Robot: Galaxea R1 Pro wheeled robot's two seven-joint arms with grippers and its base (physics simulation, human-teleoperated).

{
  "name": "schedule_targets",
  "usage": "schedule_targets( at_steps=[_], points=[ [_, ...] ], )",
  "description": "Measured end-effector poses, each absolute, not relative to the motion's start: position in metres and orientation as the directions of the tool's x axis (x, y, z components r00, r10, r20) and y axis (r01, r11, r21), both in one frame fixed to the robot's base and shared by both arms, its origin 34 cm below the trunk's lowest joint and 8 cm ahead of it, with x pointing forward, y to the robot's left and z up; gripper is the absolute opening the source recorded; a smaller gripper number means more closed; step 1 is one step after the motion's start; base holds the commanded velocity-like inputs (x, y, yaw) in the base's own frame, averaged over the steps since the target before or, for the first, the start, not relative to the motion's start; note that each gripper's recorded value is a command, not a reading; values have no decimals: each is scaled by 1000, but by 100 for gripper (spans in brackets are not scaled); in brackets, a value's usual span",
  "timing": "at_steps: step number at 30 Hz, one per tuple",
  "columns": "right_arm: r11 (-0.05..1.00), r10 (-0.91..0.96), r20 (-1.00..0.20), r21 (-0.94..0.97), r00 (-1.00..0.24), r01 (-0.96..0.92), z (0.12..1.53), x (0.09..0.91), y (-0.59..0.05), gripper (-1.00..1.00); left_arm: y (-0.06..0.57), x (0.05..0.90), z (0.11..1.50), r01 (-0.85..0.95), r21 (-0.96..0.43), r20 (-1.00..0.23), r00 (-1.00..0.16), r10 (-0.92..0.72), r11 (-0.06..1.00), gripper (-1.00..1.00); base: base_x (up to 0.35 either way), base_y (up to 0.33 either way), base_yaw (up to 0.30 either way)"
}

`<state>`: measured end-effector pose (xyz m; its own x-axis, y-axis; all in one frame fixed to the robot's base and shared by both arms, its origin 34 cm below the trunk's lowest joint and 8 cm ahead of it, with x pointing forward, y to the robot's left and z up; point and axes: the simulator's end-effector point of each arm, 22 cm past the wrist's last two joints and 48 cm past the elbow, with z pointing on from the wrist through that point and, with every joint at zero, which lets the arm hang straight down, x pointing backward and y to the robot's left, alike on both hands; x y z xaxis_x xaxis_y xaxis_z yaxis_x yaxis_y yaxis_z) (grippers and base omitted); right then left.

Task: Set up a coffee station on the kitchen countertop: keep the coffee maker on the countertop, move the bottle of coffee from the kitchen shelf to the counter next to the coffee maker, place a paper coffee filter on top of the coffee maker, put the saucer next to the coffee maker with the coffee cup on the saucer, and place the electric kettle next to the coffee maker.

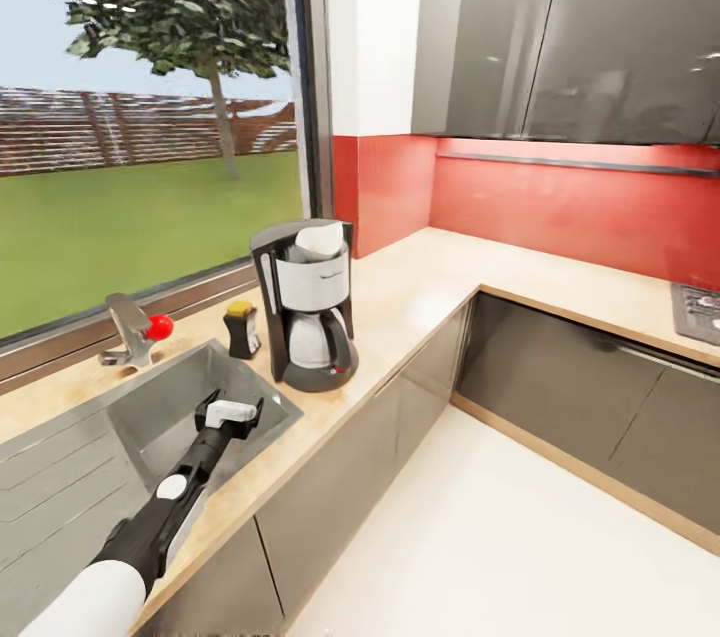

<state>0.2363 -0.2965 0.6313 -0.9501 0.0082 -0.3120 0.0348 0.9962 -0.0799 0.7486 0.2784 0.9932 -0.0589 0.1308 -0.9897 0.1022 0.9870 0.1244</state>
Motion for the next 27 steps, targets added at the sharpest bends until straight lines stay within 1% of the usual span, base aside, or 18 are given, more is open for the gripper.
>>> schedule_targets(
  at_steps=[8,27],
  points=[
    [996,8,-312,-82,-950,35,631,236,-297,100,279,748,992,102,123,-990,-62,130,987,100,-271,-174,-265],
    [996,7,-312,-85,-950,35,632,236,-300,100,279,748,990,101,121,-989,-68,128,987,100,-236,-199,-267]
  ],
)
